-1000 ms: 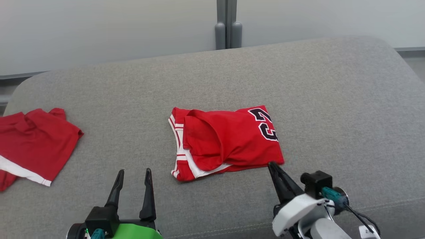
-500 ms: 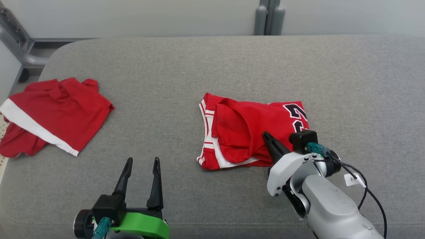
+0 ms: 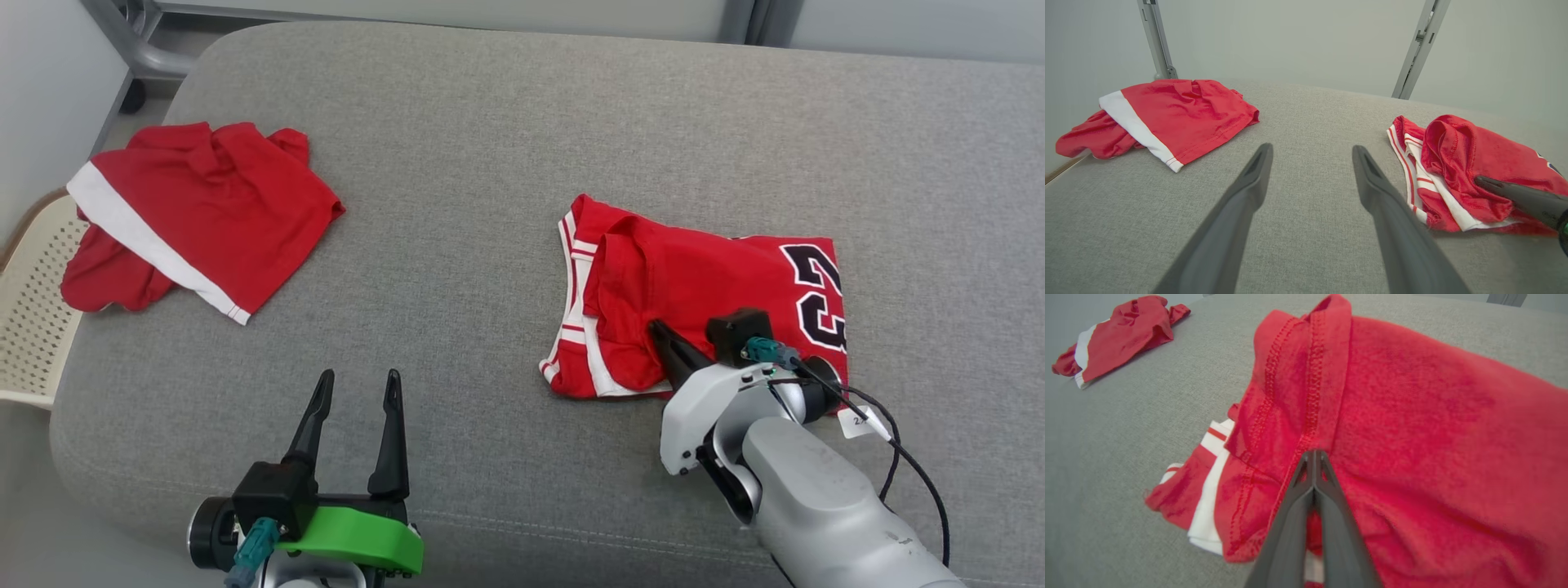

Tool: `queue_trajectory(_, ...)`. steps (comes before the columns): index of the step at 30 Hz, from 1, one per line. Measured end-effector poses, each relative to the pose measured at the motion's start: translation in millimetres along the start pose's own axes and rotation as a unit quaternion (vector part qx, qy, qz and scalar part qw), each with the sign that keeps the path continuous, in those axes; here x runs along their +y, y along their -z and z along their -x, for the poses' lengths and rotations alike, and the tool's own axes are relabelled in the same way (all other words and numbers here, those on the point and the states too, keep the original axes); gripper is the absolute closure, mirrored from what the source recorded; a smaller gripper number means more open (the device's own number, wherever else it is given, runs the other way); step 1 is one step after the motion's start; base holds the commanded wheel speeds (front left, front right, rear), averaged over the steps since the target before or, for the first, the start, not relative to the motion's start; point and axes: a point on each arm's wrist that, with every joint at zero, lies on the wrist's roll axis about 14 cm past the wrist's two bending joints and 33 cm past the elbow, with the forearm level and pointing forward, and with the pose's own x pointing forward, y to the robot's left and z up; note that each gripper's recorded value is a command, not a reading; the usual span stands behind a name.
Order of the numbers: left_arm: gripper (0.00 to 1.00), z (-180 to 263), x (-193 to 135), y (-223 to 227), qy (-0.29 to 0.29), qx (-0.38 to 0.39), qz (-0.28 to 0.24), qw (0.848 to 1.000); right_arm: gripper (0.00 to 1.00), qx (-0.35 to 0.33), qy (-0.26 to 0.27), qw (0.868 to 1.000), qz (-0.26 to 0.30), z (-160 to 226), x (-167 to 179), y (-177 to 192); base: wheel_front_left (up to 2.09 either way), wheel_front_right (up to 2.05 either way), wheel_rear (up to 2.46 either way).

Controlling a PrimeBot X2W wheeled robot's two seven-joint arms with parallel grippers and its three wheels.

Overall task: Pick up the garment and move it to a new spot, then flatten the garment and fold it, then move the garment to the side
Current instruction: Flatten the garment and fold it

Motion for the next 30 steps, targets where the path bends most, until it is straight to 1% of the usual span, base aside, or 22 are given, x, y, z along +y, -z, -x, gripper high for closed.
queue_trajectory(10,0.00,3,4,-3,-0.007,-0.004,-0.001,1.000,1.00,-0.001,-0.054,0.998,-0.023,3,41,6,0.00,0.00,0.00)
queue_trajectory(14,0.00,4,4,-4,-0.008,-0.006,0.000,1.000,1.00,0.002,-0.087,0.996,-0.033,4,64,7,0.00,0.00,0.00)
queue_trajectory(19,0.00,6,7,-7,-0.012,-0.010,0.000,1.000,1.00,-0.022,-0.125,0.991,-0.034,1,88,-13,0.00,0.00,0.00)
queue_trajectory(24,0.00,5,7,-9,-0.014,-0.015,0.001,1.000,1.00,-0.060,-0.126,0.990,-0.031,2,88,-38,0.00,0.00,0.00)
queue_trajectory(25,0.00,5,6,-10,-0.012,-0.015,0.001,1.000,0.66,-0.071,-0.120,0.990,-0.033,3,85,-45,0.00,0.00,0.00)
queue_trajectory(26,0.00,4,5,-10,-0.010,-0.017,0.002,1.000,0.00,-0.080,-0.114,0.990,-0.033,5,81,-50,0.00,0.00,0.00)
queue_trajectory(30,0.00,-1,-5,-13,0.006,-0.022,0.004,1.000,0.00,-0.115,-0.081,0.989,-0.035,16,60,-66,0.00,0.00,0.00)
